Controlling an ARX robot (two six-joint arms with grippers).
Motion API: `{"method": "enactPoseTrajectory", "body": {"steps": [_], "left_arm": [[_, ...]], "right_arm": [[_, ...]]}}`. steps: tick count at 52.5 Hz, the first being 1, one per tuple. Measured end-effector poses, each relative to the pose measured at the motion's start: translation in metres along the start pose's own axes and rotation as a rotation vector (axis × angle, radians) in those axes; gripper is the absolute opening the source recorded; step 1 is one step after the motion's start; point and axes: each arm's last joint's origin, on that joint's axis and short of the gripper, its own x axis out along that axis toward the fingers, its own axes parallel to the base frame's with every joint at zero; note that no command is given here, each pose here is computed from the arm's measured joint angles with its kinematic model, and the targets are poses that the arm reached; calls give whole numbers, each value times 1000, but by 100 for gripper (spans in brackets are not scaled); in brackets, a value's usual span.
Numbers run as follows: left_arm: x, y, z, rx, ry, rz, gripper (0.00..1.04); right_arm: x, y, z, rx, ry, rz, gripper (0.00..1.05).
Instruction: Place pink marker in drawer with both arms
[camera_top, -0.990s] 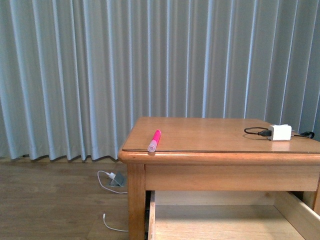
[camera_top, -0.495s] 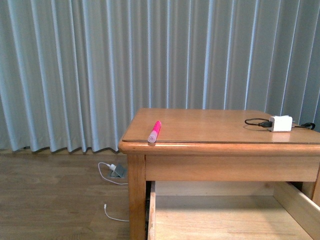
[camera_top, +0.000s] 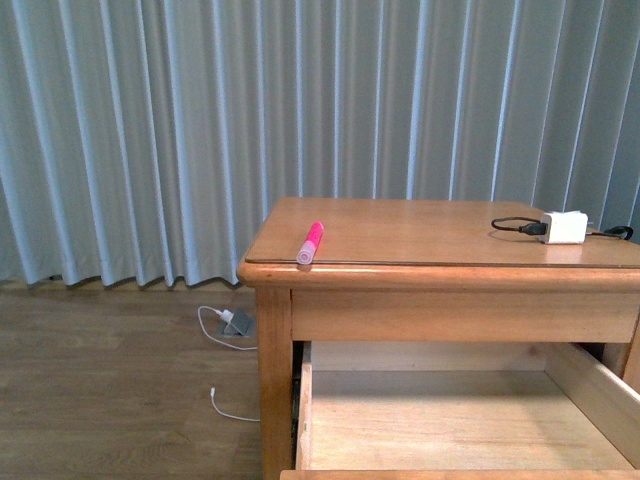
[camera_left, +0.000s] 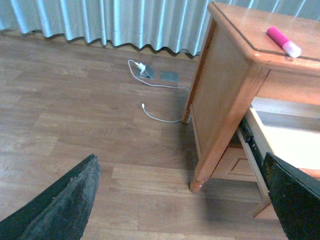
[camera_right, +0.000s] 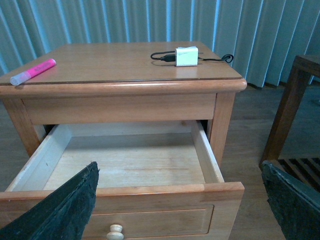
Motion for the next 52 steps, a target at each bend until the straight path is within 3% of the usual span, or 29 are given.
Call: {"method": "enactPoseTrajectory", "body": {"steps": [11, 26, 36, 52], "left_arm": [[46, -15, 45, 45, -4, -77, 99], [148, -90, 82, 143, 39, -266, 99], [194, -129, 87, 164, 74, -314, 99], [253, -163, 88, 157, 137, -319, 99]], "right_arm": [[0, 0, 0, 0, 0, 0, 96], [0, 0, 0, 0, 0, 0, 96], [0, 0, 0, 0, 0, 0, 96], [0, 0, 0, 0, 0, 0, 96]]}}
